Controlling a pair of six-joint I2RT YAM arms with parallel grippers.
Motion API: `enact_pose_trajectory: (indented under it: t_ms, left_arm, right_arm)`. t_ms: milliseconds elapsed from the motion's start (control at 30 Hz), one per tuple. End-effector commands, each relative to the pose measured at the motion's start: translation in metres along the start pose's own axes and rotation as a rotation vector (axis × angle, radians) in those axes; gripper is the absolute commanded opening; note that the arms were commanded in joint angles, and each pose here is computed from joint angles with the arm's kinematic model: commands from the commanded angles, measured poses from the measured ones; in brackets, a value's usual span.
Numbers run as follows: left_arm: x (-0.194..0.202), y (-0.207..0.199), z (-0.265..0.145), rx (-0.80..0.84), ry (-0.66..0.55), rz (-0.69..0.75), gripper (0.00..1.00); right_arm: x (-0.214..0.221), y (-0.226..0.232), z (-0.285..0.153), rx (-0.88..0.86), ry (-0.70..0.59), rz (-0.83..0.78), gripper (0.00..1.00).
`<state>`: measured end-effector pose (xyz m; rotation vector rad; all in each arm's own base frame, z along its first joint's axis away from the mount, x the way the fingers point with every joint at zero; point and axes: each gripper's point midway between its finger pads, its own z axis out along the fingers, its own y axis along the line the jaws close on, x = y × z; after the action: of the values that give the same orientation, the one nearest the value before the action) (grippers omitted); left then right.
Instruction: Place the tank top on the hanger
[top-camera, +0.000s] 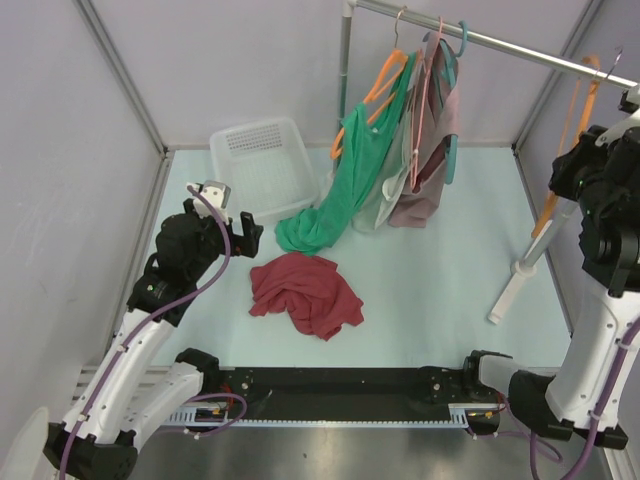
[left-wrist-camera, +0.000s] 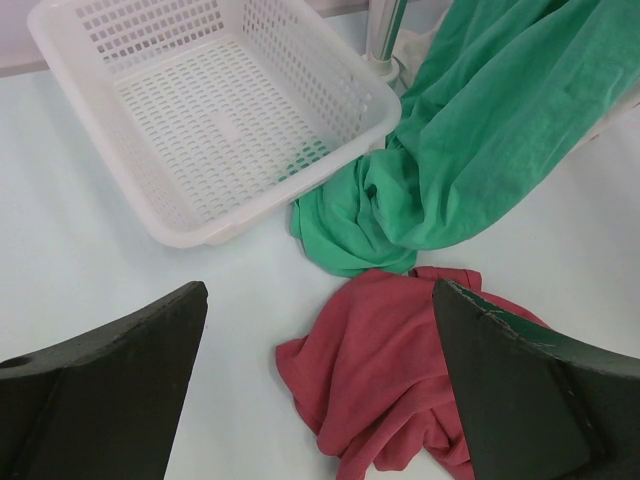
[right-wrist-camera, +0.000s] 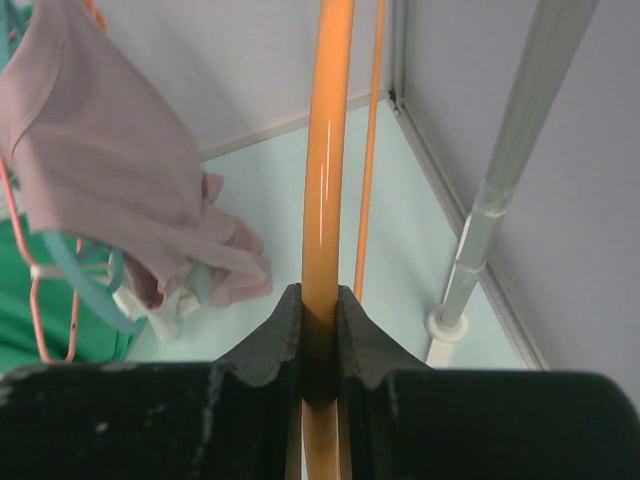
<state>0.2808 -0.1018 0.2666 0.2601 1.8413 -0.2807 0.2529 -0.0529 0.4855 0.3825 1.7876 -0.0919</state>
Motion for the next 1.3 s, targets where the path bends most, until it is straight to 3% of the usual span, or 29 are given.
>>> enact_pose_trajectory:
  t_ms: [0,233,533,833,867,1067,1267]
  left_arm:
    - [-0.006,0.003,-0.003,-0.009,-0.024,0.014,0.99]
    - [-0.006,0.003,-0.009,-0.008,-0.047,0.011,0.99]
    - [0.002,-0.001,0.0,0.013,-0.007,0.003,0.99]
    - [0.023,-0.001,0.015,0.006,0.063,0.022,0.99]
    - [0.025,0.007,0.016,-0.05,0.071,0.035,0.97]
    - [0.046,-0.047,0.019,0.017,0.169,0.124,0.96]
    - [0.086,-0.105,0.005,0.132,0.238,0.01,0.97]
  right_arm:
    - [0.002,0.009,-0.022,-0.079,-0.077,-0.029,0.0]
    - [0.06,0.016,-0.036,-0.168,0.001,-0.001,0.0]
    - [0.095,0.02,-0.074,-0.255,0.057,-0.036,0.0]
    - [0.177,0.014,-0.06,-0.244,0.251,-0.004,0.0]
    - [0.183,0.015,-0.06,-0.251,0.272,-0.001,0.0]
    - [0.214,0.023,-0.065,-0.322,0.321,0.026,0.0]
    - [0.236,0.036,-0.053,-0.381,0.395,0.045,0.0]
